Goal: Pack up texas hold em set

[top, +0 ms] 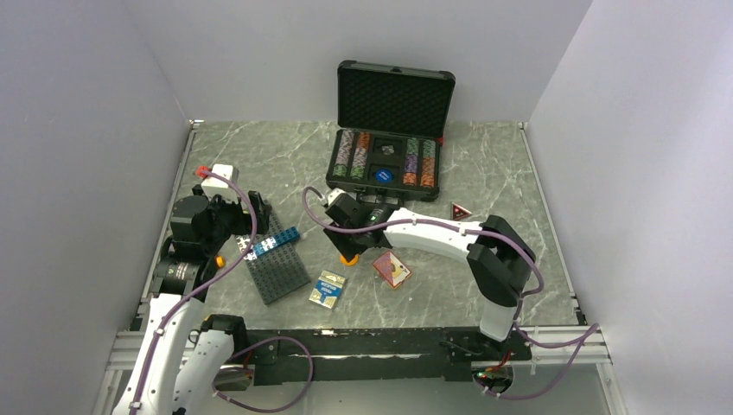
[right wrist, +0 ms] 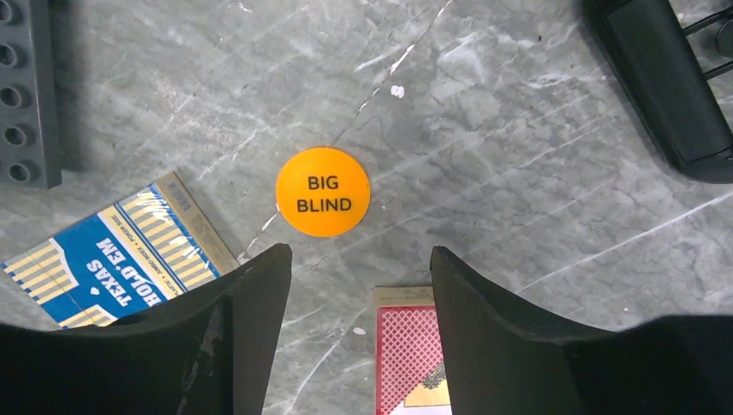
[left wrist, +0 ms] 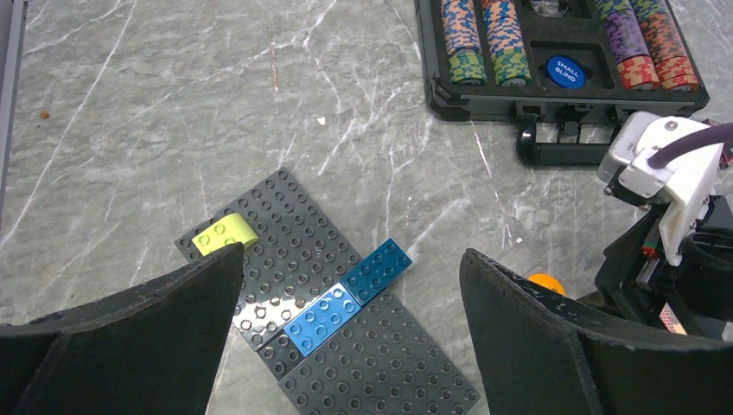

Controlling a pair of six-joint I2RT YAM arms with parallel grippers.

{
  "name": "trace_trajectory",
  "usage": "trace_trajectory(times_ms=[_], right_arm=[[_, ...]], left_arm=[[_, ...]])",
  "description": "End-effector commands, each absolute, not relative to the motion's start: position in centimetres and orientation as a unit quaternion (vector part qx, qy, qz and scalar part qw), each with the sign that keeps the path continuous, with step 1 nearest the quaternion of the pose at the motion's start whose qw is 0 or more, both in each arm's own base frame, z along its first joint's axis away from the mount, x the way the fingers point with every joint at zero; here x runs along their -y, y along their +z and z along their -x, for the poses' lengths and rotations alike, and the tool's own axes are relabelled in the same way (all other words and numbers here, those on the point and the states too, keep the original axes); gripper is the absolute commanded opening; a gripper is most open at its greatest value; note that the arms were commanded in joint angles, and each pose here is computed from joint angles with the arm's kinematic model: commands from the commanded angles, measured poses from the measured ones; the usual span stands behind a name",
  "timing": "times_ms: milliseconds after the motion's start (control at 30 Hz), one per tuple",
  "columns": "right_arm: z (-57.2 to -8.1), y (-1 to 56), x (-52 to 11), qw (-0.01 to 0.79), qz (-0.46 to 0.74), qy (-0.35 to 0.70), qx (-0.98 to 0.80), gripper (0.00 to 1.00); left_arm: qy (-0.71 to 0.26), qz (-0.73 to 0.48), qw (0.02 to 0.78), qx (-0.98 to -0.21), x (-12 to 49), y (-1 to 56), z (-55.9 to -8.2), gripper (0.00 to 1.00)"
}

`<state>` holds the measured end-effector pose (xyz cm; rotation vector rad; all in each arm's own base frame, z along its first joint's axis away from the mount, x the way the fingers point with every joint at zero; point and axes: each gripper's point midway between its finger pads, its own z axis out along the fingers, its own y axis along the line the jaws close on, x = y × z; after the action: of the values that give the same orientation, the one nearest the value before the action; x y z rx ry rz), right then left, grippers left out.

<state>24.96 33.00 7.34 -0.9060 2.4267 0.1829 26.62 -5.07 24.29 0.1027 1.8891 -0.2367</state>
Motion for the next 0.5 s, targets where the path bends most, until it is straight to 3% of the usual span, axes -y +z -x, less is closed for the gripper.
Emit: trace_trajectory(times_ms=[0,467], right_arm=[[-25.4,8.2,-34.2,0.295,0.32,0.089,-0.896,0.66],[-24.9,4.9,-35.9,0.258,0.329,0.107,-0.902,0.7]], left_arm=[[-0.101,-0.041,0.597,-0.795,5.1,25.5,-27.1,0.99],[-0.101,-0.041,0.598,-0.794,5.1,25.6,-27.1,0.99]])
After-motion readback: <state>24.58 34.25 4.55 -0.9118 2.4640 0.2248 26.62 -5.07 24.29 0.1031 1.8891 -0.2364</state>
